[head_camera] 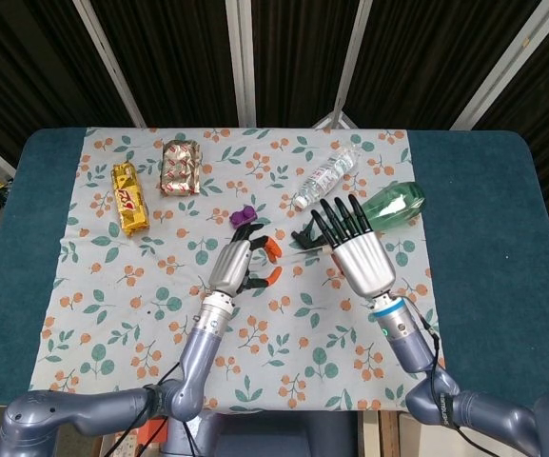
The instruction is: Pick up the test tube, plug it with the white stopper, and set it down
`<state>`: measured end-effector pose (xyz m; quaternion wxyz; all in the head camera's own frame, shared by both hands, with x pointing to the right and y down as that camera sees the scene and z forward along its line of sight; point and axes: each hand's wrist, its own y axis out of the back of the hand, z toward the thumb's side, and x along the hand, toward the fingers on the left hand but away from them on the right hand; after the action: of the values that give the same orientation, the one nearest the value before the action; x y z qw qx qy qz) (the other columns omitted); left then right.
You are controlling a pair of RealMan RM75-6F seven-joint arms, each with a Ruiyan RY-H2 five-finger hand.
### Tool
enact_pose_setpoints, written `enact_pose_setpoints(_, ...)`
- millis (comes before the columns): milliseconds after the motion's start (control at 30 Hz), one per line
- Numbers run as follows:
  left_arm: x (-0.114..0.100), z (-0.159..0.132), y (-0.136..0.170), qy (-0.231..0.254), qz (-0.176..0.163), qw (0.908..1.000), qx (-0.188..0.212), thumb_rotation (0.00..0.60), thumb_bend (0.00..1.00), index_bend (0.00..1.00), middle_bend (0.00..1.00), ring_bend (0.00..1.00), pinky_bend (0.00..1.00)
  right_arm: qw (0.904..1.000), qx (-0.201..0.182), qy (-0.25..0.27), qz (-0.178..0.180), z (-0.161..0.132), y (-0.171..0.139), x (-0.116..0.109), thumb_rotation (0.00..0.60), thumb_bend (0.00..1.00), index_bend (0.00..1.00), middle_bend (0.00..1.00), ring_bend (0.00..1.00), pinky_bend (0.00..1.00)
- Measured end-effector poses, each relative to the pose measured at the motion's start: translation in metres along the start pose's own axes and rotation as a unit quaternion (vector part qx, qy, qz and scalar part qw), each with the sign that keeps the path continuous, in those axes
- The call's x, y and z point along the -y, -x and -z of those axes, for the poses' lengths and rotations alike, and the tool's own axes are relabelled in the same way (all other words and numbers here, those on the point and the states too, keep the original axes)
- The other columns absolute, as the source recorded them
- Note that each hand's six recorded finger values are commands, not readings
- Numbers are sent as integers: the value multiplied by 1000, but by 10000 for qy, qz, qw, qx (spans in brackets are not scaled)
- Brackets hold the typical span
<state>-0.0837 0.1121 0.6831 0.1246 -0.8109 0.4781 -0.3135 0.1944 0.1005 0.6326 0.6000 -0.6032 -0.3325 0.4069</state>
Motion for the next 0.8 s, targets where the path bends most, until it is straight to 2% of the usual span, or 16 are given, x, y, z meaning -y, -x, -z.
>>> enact_pose_setpoints(467, -3, 22, 11, -128, 109, 9998, -105, 600, 599, 692, 545, 126, 0, 9997, 159, -86, -184, 13, -11, 7, 600, 414, 62, 51, 8, 0)
enact_pose_setpoints(800, 7, 32, 22, -174, 295, 9993, -160, 600, 599, 692, 545, 126, 0, 9991, 234, -197, -282, 23, -20, 9, 600, 414, 62, 46, 8, 0)
